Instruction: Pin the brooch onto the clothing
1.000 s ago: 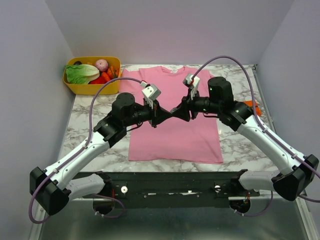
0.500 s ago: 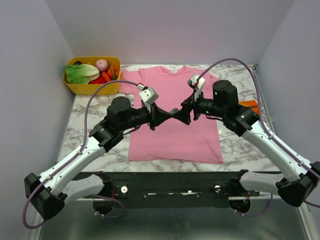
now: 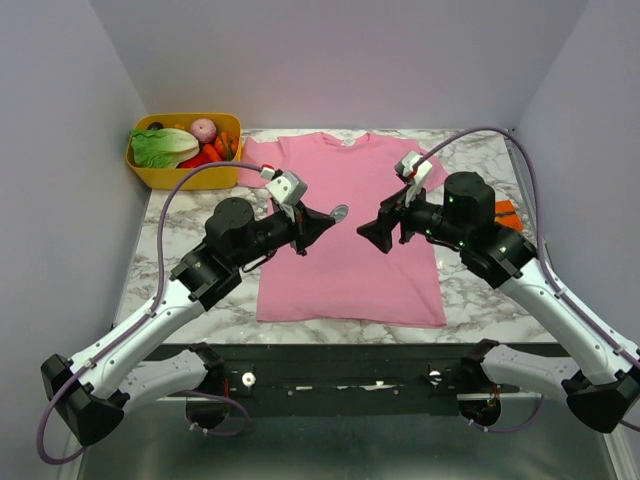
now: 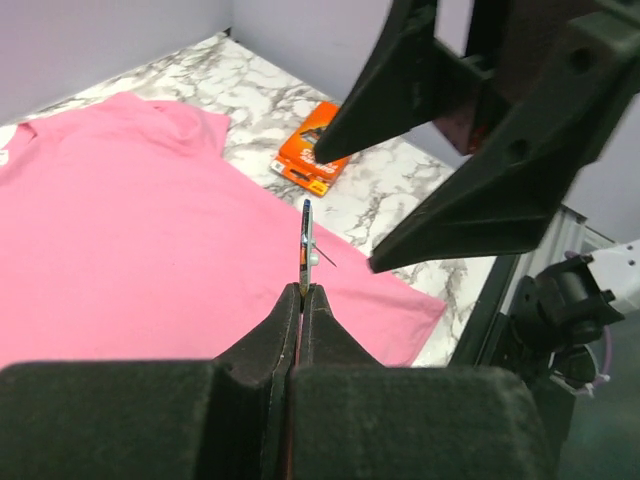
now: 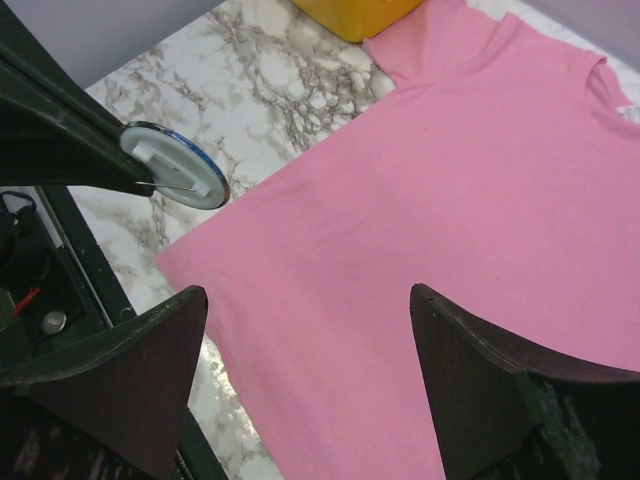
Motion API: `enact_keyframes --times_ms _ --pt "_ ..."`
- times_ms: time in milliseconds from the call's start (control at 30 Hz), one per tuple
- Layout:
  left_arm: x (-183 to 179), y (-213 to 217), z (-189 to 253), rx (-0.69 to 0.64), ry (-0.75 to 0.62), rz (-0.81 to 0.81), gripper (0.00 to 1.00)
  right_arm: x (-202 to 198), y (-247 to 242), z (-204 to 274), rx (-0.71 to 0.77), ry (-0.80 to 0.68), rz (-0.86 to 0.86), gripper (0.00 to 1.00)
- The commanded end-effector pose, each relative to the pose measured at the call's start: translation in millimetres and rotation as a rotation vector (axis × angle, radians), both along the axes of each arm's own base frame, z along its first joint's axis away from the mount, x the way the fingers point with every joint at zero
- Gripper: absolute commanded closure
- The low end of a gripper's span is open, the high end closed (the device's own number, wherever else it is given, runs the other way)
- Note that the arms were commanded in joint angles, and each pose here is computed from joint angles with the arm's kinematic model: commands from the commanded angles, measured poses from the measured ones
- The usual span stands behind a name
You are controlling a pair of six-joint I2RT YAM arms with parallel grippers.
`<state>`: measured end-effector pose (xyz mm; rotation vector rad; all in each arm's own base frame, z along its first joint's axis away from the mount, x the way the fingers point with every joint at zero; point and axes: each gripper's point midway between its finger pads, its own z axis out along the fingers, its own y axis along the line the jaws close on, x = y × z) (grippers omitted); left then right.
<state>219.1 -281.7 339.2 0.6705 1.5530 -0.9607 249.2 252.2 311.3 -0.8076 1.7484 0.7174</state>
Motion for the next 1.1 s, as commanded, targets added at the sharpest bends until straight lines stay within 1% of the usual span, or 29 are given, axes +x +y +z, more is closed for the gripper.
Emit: enact_keyframes --times_ms 0,167,367,433,567,800,1000,1067 --pt "20 10 -8 0.037 0.011 0.121 1.00 10 -12 11 0.037 -0.042 -0.092 0.09" --pt "31 19 -11 0.056 0.013 0.201 1.00 12 -12 14 0.056 -0.057 -0.107 0.09" --pt "33 18 -5 0.059 0.015 0.206 1.00 14 -6 15 0.069 -0.060 -0.083 0.09" --pt "34 20 -7 0.068 0.036 0.222 1.00 16 -4 16 0.069 -0.057 -0.083 0.09" --pt "49 28 -6 0.106 0.064 0.309 1.00 23 1 9 0.057 -0.032 -0.083 0.09" --pt "77 39 -44 0.283 0.176 0.467 1.00 42 -2 -2 0.041 0.011 -0.177 0.09" --pt "106 51 -73 0.429 0.266 0.652 1.00 53 -5 -15 0.023 0.056 -0.241 0.08" --pt "116 51 -82 0.481 0.272 0.689 1.00 57 -8 -21 0.016 0.073 -0.262 0.08"
